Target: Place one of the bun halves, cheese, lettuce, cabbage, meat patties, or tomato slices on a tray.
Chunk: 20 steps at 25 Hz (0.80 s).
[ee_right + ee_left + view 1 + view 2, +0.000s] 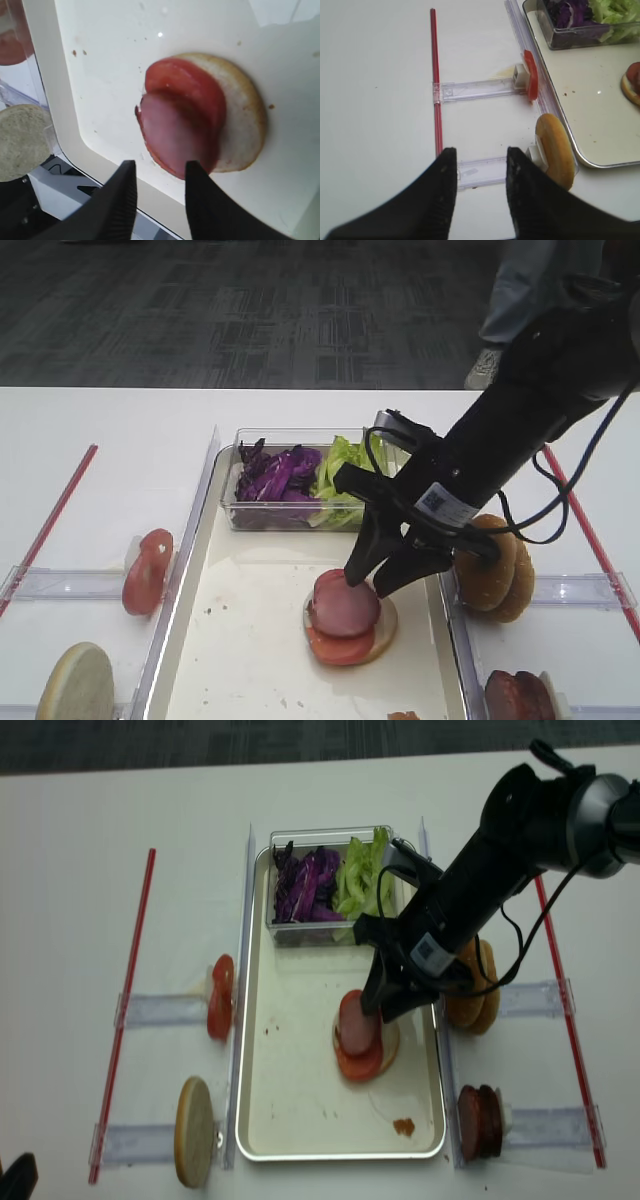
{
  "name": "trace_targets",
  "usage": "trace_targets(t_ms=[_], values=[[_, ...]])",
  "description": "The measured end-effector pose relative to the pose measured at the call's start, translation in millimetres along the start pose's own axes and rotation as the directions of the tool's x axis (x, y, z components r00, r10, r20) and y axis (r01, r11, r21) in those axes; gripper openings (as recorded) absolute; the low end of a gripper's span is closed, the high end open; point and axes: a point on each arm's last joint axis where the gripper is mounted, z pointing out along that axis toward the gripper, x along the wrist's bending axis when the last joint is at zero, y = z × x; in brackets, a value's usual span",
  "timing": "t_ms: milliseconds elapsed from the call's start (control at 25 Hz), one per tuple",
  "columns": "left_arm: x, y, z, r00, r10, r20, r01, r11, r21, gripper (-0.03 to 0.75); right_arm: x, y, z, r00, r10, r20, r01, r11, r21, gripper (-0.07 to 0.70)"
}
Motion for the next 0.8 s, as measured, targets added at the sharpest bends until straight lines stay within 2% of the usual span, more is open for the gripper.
trace_targets(t_ms=[200, 480, 800], values=[[0.0, 0, 0, 1.0, 0.0, 0.0, 0.0, 1.0, 0.0, 0.234, 1, 2, -6, 0.999, 0.004, 0.05, -0.004, 1.0, 0.013, 0.271], [0.0, 0, 0, 1.0, 0.0, 0.0, 0.0, 1.0, 0.0, 0.234, 14, 5, -27, 0.993, -0.02, 0.116, 0.023, 0.999, -0.024, 0.275], [0.0, 0, 0, 1.0, 0.0, 0.0, 0.0, 1.0, 0.0, 0.234, 27, 4, -54, 0.975, -0.039, 0.219, 0.049, 0.998, -0.038, 0.275]])
